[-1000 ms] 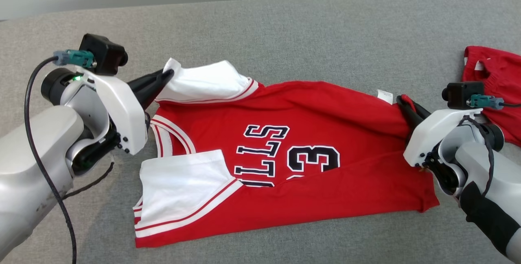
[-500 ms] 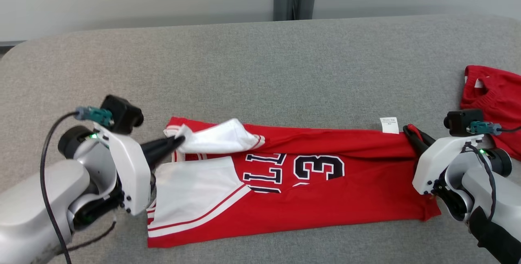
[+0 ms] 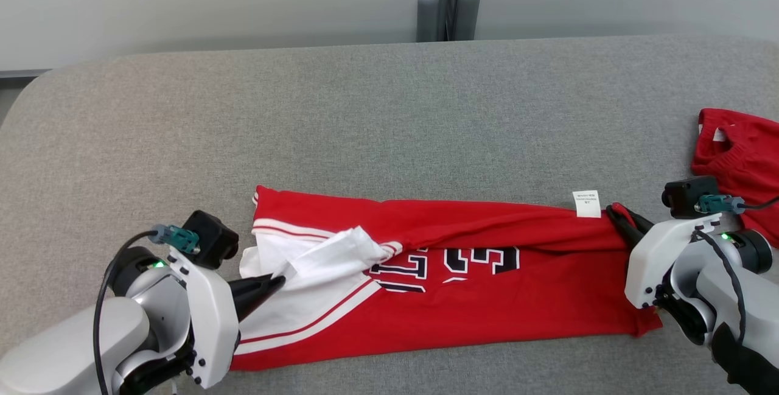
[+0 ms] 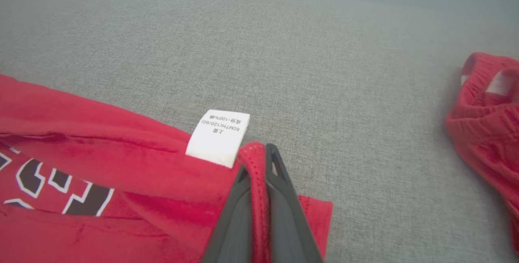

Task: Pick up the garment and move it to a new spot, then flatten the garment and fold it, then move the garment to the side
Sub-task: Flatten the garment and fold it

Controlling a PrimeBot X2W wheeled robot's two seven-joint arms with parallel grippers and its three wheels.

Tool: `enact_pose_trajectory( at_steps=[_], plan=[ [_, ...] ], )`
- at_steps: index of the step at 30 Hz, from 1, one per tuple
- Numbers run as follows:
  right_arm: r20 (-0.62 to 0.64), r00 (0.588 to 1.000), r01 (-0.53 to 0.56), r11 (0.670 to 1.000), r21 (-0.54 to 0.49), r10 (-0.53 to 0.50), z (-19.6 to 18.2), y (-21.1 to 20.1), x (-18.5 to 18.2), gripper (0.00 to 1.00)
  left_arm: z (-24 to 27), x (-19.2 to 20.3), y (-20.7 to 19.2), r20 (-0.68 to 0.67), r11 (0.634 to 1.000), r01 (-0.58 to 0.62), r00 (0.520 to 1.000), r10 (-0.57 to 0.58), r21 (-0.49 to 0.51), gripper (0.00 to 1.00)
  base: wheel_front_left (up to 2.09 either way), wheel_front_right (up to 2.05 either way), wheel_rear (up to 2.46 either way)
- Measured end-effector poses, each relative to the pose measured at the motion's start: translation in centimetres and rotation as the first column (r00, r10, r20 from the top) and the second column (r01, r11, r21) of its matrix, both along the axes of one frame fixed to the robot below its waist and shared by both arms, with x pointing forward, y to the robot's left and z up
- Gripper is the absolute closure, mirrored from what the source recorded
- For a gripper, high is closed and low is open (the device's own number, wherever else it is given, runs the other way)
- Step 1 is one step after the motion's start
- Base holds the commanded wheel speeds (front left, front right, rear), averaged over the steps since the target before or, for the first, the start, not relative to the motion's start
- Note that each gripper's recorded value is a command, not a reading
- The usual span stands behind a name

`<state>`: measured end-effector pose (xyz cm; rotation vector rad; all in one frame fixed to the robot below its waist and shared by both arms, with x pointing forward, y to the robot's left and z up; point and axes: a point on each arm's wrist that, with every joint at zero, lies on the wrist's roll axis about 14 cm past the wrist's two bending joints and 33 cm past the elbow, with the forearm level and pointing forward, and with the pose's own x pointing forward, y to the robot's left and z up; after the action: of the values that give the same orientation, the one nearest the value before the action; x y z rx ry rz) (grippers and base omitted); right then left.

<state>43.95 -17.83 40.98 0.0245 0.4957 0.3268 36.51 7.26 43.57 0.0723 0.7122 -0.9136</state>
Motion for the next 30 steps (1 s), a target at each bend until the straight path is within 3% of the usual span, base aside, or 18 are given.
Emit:
enact_pose_trajectory(
  at_steps=[12, 13, 14, 15, 23, 27, 30],
  plan=[
    [-0.065, 0.992, -0.110, 0.993, -0.053, 0.106, 0.0, 0.3, -2.5, 1.00, -1.0, -2.2, -0.2, -0.011, 0.999, 0.028, 1.000, -0.027, 0.028, 1.00, 0.00, 0.00, 0.00],
    [-0.078, 0.991, -0.112, 0.992, -0.059, 0.108, -0.1, 0.1, -2.7, 0.92, -1.1, -2.3, -0.2, -0.012, 0.999, 0.029, 1.000, -0.029, 0.031, 1.00, 0.00, 0.00, 0.00],
    [-0.094, 0.989, -0.116, 0.991, -0.062, 0.110, -0.3, 0.0, -3.0, 0.54, -1.3, -2.4, -0.1, -0.013, 0.999, 0.033, 0.999, -0.032, 0.041, 1.00, 0.00, 0.00, 0.00],
    [-0.114, 0.988, -0.117, 0.991, -0.066, 0.109, -0.6, -0.2, -3.4, 0.00, -1.5, -2.5, 0.0, -0.013, 0.998, 0.035, 0.999, -0.035, 0.047, 1.00, 0.00, 0.00, 0.00],
    [-0.186, 0.974, -0.150, 0.985, -0.084, 0.132, -1.1, -0.6, -4.8, 0.00, -2.4, -3.2, 0.1, -0.029, 0.996, 0.046, 0.999, -0.044, 0.079, 1.00, 0.00, 0.00, 0.00],
    [-0.207, 0.969, -0.155, 0.982, -0.103, 0.131, -1.0, -1.3, -5.3, 0.00, -3.1, -3.7, 0.5, -0.052, 0.994, 0.040, 0.998, -0.035, 0.102, 0.71, 0.00, 0.00, 0.00],
    [-0.213, 0.970, -0.144, 0.984, -0.104, 0.119, -0.7, -1.9, -5.4, 0.00, -3.2, -3.7, 0.9, -0.050, 0.992, 0.031, 0.998, -0.025, 0.121, 0.60, 0.00, 0.00, 0.00]
  ],
)
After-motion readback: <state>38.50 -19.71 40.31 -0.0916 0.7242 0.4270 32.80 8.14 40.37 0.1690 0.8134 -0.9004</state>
